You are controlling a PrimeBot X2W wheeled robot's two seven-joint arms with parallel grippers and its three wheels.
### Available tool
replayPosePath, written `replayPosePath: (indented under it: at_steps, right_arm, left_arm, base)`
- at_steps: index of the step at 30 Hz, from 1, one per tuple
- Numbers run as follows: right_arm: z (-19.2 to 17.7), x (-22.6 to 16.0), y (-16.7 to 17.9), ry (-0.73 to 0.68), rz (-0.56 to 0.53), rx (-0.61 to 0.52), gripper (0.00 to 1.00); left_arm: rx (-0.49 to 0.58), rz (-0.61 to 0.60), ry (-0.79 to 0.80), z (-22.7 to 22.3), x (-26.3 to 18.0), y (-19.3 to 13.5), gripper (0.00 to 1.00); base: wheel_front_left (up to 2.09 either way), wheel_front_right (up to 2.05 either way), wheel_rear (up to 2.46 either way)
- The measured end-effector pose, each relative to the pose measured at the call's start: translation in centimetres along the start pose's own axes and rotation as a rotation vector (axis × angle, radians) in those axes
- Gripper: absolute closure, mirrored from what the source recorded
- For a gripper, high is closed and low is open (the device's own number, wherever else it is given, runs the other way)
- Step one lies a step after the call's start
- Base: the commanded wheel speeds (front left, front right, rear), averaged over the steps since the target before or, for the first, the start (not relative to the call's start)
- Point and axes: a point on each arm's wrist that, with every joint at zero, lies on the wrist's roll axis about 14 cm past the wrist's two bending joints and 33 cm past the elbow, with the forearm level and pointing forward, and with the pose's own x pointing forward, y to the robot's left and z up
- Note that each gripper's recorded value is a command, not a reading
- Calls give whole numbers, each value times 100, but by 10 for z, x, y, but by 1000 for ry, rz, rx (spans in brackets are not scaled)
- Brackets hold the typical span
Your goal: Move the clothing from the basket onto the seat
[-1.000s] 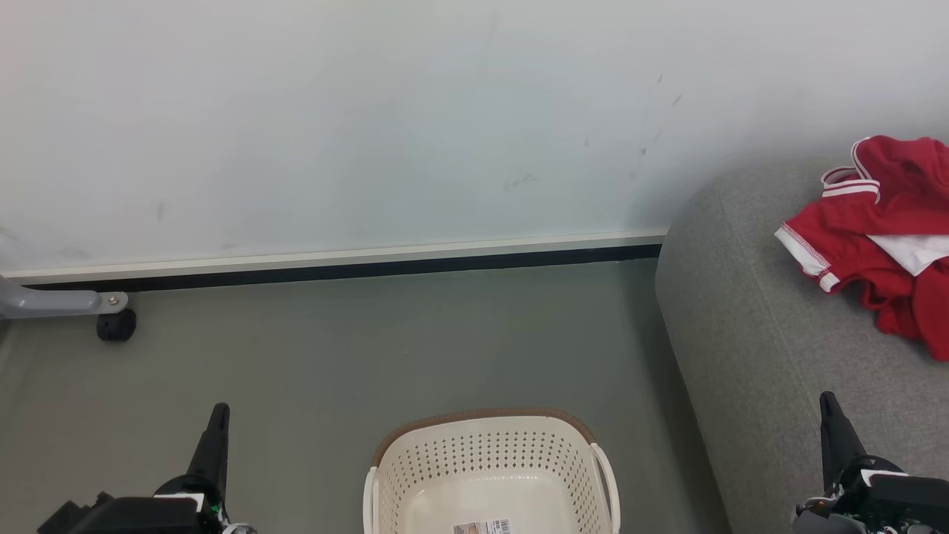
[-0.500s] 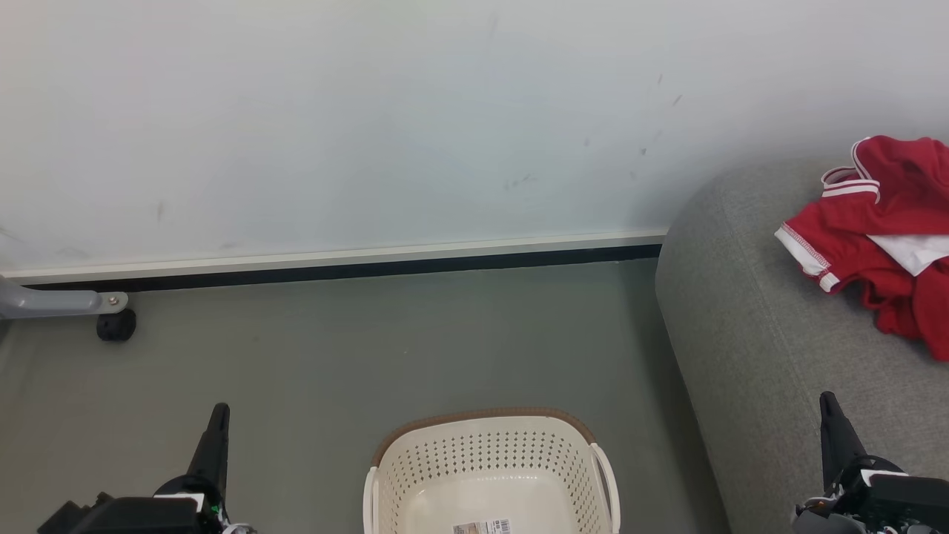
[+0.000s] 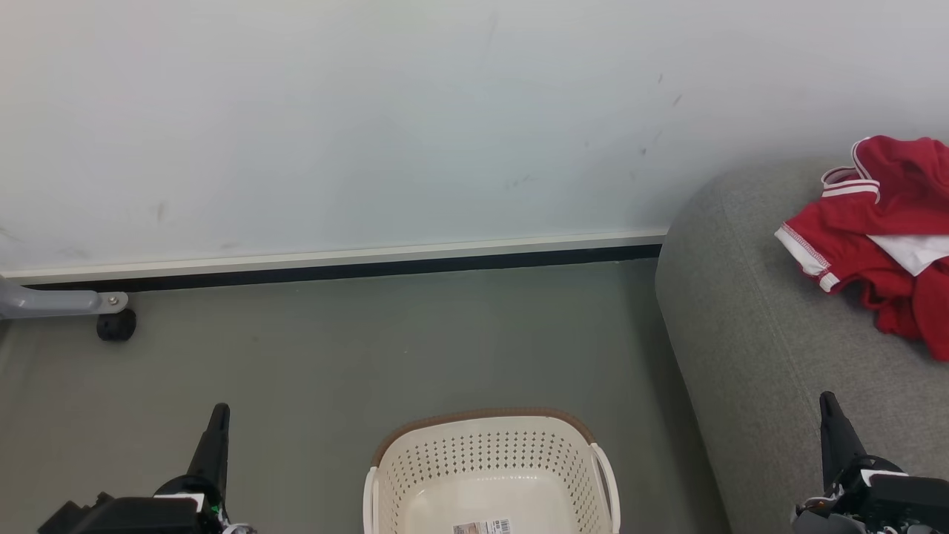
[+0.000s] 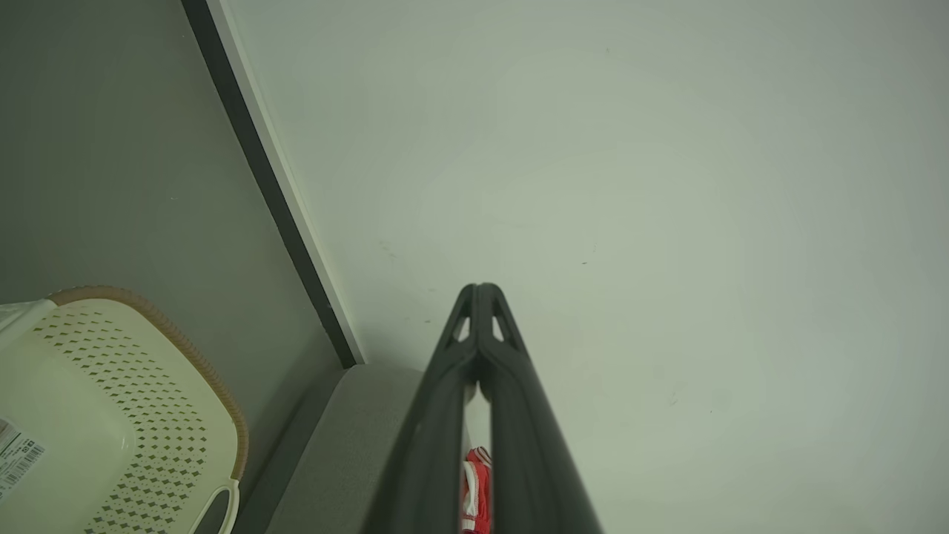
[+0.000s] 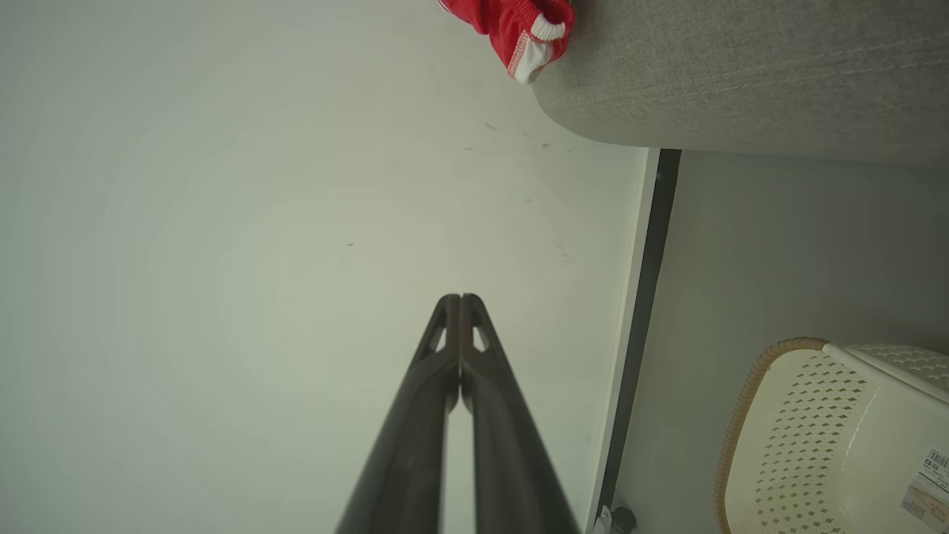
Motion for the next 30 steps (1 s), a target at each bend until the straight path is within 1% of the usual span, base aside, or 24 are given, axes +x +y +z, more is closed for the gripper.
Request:
replayPosePath:
  at_steps: [30]
  right_arm:
    - [0, 0, 0, 0, 0, 0, 100]
  left_arm:
    - [0, 0, 0, 0, 0, 0, 100]
  base:
    - [0, 0, 0]
